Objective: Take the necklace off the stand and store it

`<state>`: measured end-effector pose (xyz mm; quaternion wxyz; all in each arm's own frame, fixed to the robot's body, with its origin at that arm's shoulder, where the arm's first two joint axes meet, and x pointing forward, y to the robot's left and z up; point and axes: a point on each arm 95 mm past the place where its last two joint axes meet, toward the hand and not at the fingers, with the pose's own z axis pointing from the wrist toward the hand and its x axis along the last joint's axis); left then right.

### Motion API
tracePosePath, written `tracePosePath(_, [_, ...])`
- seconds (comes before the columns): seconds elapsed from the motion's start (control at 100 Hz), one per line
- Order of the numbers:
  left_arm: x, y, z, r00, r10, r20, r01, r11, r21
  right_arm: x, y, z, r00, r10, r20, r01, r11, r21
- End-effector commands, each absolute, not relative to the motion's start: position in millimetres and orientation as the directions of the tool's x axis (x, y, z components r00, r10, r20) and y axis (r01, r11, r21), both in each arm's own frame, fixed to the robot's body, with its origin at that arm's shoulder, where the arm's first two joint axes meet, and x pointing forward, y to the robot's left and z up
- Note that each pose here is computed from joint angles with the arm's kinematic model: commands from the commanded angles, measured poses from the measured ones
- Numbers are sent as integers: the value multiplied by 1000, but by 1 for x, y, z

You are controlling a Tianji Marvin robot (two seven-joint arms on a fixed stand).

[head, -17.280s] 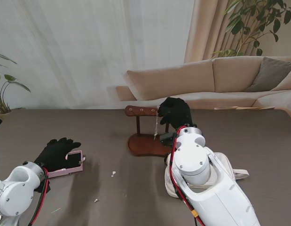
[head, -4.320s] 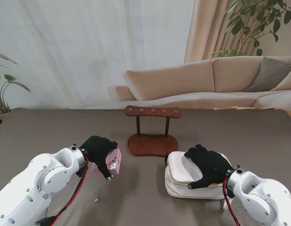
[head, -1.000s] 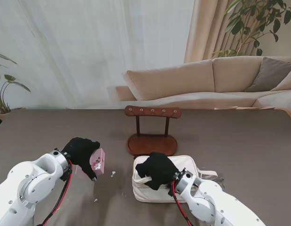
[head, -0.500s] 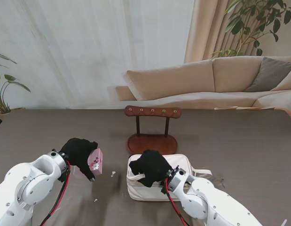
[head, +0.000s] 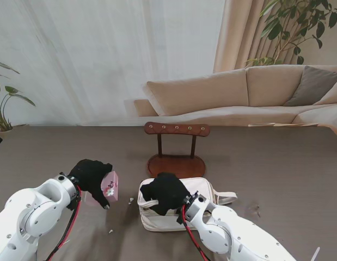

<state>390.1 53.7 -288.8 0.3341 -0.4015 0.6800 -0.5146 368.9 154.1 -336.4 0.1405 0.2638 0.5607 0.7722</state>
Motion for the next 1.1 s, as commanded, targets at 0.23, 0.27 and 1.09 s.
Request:
tracePosePath(0.23, [389,53,-292,-447,-894,-30,-222,143,-965,364,169,-337,-815,497,299,124,-355,927])
tracePosePath(0.27, [389,53,-292,-447,-894,-29,-223,143,-964,365,168,-337,-814,500,295,122,-351,929])
tracePosePath(1.09, [395,47,-295,-464,-886,-21,-241,149,-959,384,103,-320,-814,576,76,11,-115,993])
